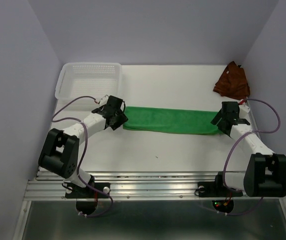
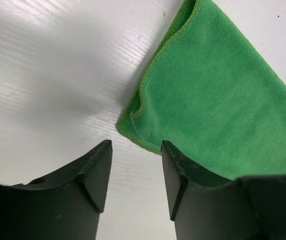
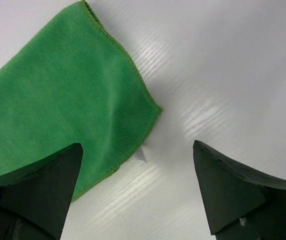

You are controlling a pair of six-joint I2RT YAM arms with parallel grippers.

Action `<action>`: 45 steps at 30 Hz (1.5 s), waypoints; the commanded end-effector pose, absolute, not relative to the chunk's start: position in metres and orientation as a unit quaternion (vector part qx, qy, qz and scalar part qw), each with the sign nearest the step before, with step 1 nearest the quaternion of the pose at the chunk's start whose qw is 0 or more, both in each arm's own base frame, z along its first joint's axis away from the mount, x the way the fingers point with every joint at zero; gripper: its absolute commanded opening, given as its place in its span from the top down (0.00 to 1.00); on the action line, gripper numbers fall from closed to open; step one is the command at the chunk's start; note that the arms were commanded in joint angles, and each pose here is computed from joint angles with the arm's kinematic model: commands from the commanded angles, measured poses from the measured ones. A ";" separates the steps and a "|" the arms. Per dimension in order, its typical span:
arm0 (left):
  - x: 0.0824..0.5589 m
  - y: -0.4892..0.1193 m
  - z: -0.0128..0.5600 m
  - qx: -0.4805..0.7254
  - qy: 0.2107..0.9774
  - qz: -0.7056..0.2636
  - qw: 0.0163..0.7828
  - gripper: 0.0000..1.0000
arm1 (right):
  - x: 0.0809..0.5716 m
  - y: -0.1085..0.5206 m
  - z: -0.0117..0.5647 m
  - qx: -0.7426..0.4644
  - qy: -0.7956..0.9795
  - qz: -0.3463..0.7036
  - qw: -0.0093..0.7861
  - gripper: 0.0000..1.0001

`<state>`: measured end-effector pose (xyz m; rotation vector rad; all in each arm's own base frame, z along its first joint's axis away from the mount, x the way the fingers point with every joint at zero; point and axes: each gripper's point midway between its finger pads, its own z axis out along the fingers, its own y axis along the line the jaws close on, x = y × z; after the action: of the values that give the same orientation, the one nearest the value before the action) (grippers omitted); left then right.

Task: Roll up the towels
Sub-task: Fold the towel

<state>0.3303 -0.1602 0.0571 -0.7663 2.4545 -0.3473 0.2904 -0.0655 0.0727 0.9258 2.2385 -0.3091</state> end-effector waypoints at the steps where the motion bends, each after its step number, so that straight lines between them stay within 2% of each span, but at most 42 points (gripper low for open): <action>1: 0.316 -0.133 0.082 -0.307 0.902 -0.080 0.294 0.44 | 0.287 -0.084 0.106 0.389 0.829 -0.155 0.372 0.00; 3: 0.315 -0.132 0.091 -0.304 0.900 -0.077 0.302 0.40 | 0.287 -0.087 0.114 0.391 0.824 -0.160 0.378 0.00; 4: 0.316 -0.132 0.095 -0.302 0.900 -0.077 0.306 0.18 | 0.287 -0.087 0.118 0.392 0.821 -0.160 0.383 0.00; 6: 0.320 -0.135 0.112 -0.296 0.895 -0.081 0.323 0.15 | 0.291 -0.085 0.134 0.388 0.820 -0.150 0.394 0.00; 7: 0.320 -0.143 0.117 -0.285 0.896 -0.087 0.328 0.01 | 0.295 -0.081 0.139 0.375 0.826 -0.136 0.397 0.00; 12: 0.339 -0.189 0.140 -0.228 0.899 -0.136 0.349 0.01 | 0.326 -0.052 0.163 0.315 0.836 -0.042 0.447 0.00; 15: 0.351 -0.217 0.134 -0.199 0.905 -0.164 0.340 0.01 | 0.341 -0.031 0.153 0.286 0.852 0.010 0.439 0.00; 18: 0.361 -0.232 0.121 -0.181 0.912 -0.171 0.327 0.01 | 0.351 -0.022 0.122 0.280 0.876 0.023 0.392 0.00; 26: 0.366 -0.219 0.065 -0.189 0.932 -0.102 0.291 0.01 | 0.345 -0.024 0.056 0.322 0.895 0.008 0.307 0.00; 33: 0.357 -0.196 0.028 -0.207 0.939 -0.090 0.259 0.01 | 0.335 -0.035 0.016 0.349 0.901 -0.006 0.259 0.00; 39: 0.352 -0.190 0.020 -0.210 0.941 -0.094 0.249 0.01 | 0.348 -0.037 0.047 0.322 0.897 0.010 0.303 0.00; 45: 0.354 -0.191 0.044 -0.201 0.934 -0.112 0.272 0.01 | 0.361 -0.051 0.105 0.278 0.880 -0.009 0.384 0.00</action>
<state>0.3631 -0.2037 0.0373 -0.5606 2.5088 -0.3420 0.3431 -0.0363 0.0577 0.8173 2.3726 0.0086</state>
